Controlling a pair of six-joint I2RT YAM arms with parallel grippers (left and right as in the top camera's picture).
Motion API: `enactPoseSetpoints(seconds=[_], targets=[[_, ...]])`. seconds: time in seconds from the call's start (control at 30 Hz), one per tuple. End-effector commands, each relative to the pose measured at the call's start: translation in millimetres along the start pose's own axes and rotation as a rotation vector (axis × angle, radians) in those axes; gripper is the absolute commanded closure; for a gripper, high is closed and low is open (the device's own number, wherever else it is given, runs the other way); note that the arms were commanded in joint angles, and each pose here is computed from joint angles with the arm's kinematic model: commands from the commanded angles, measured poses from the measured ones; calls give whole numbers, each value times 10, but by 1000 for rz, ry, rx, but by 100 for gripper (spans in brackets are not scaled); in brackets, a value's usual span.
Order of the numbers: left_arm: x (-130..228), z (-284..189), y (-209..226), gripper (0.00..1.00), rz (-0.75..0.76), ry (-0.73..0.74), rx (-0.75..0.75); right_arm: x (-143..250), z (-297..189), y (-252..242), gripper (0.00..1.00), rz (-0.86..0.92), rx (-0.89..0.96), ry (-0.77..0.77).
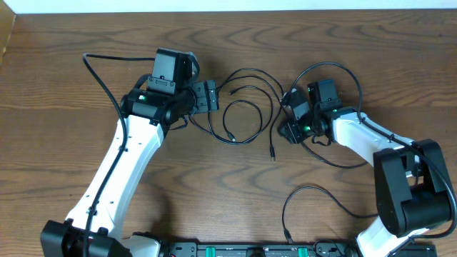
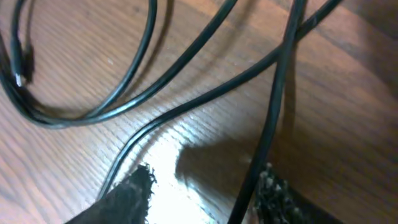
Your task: Untangle cables
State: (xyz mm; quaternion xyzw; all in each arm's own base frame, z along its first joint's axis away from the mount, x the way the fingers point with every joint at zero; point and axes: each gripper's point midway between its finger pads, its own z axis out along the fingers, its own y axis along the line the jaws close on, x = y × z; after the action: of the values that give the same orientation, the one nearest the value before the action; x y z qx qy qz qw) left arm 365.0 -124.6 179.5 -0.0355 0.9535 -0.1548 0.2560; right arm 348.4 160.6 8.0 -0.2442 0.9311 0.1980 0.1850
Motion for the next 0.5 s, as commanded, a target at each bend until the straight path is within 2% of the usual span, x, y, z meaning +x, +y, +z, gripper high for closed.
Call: enactPoseSetpoints(seconds=[0.0, 0.03, 0.07, 0.27, 0.47], targets=[[-56, -29, -36, 13, -1, -11, 13, -1, 10, -84, 82, -9, 49, 12], [-56, -29, -36, 13, -1, -11, 13, -5, 9, -89, 95, -8, 49, 10], [-56, -29, -36, 13, -1, -11, 13, -7, 9, -89, 99, -9, 49, 9], [-56, -29, -36, 13, -1, -11, 13, -262, -132, -78, 99, 13, 60, -58], [-56, -29, -36, 13, -1, -11, 13, -1302, -961, 86, 99, -80, 101, -345]])
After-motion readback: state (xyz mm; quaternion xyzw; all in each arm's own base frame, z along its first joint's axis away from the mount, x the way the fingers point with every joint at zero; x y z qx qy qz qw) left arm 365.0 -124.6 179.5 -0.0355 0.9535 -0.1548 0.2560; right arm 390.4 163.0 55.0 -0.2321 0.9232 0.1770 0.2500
